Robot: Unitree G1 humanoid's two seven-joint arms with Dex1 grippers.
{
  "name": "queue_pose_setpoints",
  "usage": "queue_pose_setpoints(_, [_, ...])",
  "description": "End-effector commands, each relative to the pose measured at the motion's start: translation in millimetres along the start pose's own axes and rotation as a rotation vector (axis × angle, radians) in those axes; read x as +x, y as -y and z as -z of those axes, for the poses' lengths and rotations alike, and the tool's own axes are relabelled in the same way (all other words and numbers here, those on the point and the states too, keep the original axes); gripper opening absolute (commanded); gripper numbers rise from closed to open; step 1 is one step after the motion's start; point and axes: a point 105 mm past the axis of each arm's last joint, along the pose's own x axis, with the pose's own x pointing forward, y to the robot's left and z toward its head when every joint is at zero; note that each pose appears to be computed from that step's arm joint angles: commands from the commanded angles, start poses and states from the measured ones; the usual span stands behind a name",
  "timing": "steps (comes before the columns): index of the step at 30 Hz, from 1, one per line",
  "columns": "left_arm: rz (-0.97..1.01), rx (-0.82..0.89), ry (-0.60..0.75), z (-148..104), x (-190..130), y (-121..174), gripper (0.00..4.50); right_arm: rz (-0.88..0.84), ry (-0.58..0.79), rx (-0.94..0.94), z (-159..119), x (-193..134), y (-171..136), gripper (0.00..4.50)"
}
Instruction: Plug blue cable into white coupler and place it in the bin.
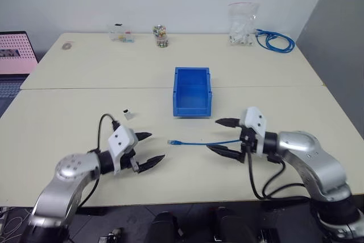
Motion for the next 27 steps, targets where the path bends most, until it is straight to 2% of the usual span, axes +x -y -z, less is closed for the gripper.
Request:
queue_pose_setpoints(1, [0.175,0.084,-0.074,12.2,12.7,-7.3,4.50,0.064,-0.033,-0.050,2.2,-19.3,-6.0,4.37])
queue_pose_setpoints(10, [0.311,0.132,-0.115,24.9,33.7,-14.2,4.50,0.172,-0.029,-0.002,0.3,-29.1,-9.1,4.37])
queue_pose_setpoints(23, [0.331,0.098,-0.148,42.5,49.3,-13.9,4.50,0.197,-0.043,0.026,1.7,-33.9,-7.7,4.37])
queue_pose_setpoints(27, [0.382,0.052,-0.168,49.8,51.9,-11.4,3.86,0.188,-0.051,0.028,3.6,-32.4,-7.2,4.41])
